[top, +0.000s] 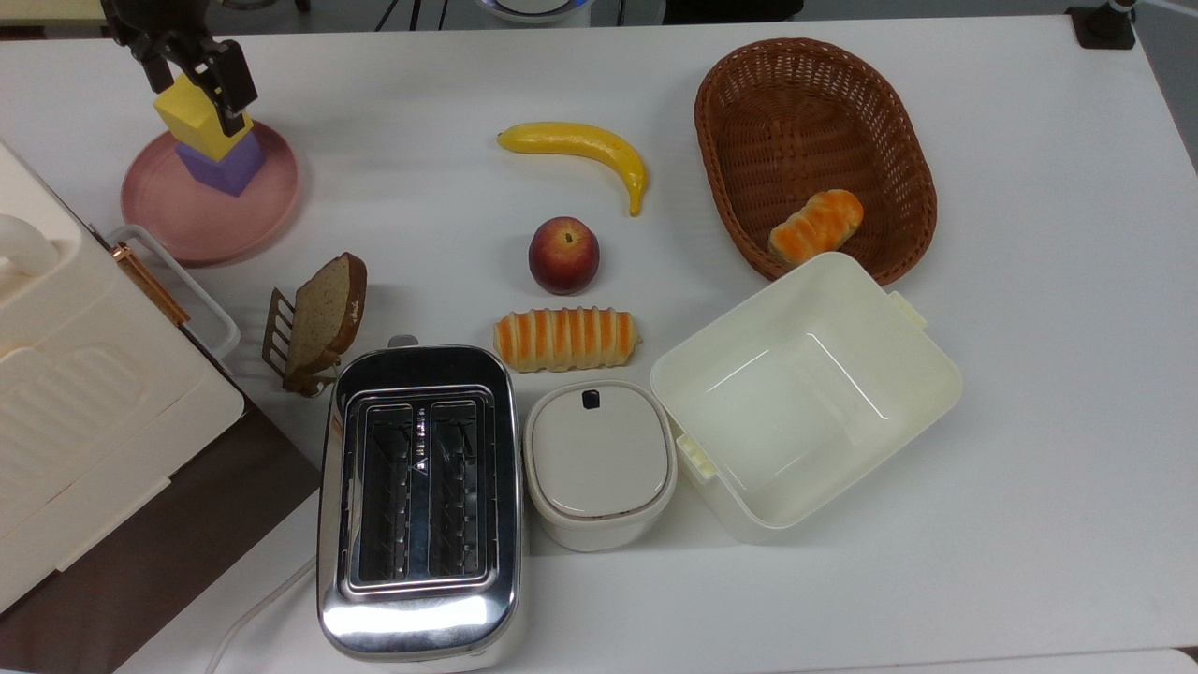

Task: Put the yellow cube on the table
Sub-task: 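Lower the gripper and close it on the yellow cube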

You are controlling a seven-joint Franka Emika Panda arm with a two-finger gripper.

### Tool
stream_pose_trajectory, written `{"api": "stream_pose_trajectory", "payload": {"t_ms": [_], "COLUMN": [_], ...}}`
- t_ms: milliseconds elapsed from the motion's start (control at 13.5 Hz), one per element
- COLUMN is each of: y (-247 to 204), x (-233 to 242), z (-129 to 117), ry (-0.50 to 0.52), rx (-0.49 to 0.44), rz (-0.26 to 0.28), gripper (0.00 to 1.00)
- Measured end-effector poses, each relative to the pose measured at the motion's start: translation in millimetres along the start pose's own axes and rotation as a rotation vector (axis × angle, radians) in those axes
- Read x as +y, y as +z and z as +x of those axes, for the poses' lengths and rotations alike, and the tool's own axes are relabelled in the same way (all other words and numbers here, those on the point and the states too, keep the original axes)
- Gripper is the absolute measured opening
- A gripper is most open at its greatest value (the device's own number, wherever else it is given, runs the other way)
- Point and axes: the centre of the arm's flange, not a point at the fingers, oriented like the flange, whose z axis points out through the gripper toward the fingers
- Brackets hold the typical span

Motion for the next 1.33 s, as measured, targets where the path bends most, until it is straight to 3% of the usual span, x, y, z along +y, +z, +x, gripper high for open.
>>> {"api": "stream_pose_trajectory", "payload": {"t_ms": [666, 1331], "y": [37, 48], "x": [63, 67], "z": [-20, -25], "ry": [0.008, -0.027], "rx": [-0.083, -0.096], "rz": [-0.019, -0.019], "gripper": [1.0, 1.0]}}
